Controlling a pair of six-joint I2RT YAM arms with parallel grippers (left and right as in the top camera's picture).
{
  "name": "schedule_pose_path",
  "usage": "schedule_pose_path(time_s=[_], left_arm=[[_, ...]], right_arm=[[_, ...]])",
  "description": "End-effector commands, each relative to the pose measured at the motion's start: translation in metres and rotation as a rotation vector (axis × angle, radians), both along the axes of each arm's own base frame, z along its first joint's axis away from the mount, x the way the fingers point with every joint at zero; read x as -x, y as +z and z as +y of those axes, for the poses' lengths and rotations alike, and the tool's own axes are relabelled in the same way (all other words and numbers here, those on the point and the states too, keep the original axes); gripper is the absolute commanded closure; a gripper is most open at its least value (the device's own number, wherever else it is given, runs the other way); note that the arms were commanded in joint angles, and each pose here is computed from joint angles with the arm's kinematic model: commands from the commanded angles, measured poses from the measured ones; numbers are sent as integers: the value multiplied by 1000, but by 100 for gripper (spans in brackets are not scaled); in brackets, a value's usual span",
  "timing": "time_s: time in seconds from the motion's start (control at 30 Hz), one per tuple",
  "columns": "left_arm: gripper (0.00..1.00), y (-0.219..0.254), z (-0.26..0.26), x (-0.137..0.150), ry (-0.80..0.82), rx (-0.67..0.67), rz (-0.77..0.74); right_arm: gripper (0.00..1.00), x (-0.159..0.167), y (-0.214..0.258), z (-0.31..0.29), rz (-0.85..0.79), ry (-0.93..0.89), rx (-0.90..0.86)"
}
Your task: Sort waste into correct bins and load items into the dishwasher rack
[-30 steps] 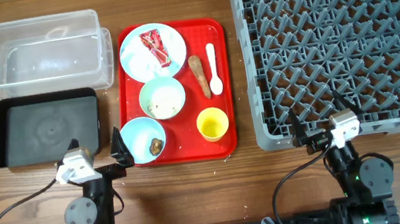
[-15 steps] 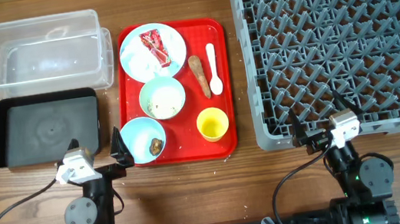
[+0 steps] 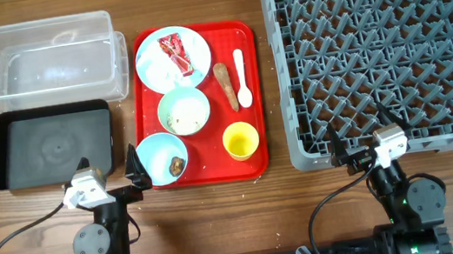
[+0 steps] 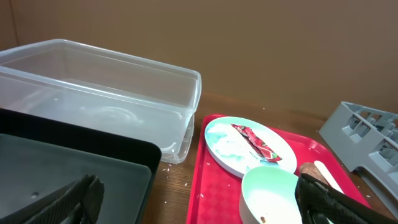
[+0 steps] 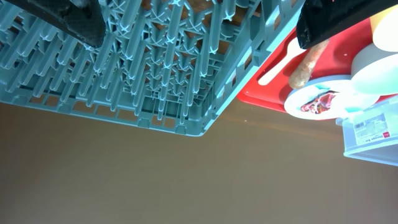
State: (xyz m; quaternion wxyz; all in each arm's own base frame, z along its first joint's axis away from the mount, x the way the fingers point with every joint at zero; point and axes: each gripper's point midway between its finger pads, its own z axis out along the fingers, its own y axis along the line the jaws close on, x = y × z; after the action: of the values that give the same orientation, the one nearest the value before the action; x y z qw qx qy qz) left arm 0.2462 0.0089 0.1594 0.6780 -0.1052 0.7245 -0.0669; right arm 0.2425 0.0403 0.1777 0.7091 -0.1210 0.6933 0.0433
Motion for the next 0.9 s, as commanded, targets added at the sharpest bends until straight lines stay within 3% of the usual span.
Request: schedule_pose_path(time_s=[0.0, 0.87], left_arm=[[0, -2, 3, 0, 14, -16, 1], [0, -2, 3, 0, 14, -16, 1]], right_arm=[[0, 1, 0, 3, -1, 18, -5], [0, 1, 0, 3, -1, 18, -5]])
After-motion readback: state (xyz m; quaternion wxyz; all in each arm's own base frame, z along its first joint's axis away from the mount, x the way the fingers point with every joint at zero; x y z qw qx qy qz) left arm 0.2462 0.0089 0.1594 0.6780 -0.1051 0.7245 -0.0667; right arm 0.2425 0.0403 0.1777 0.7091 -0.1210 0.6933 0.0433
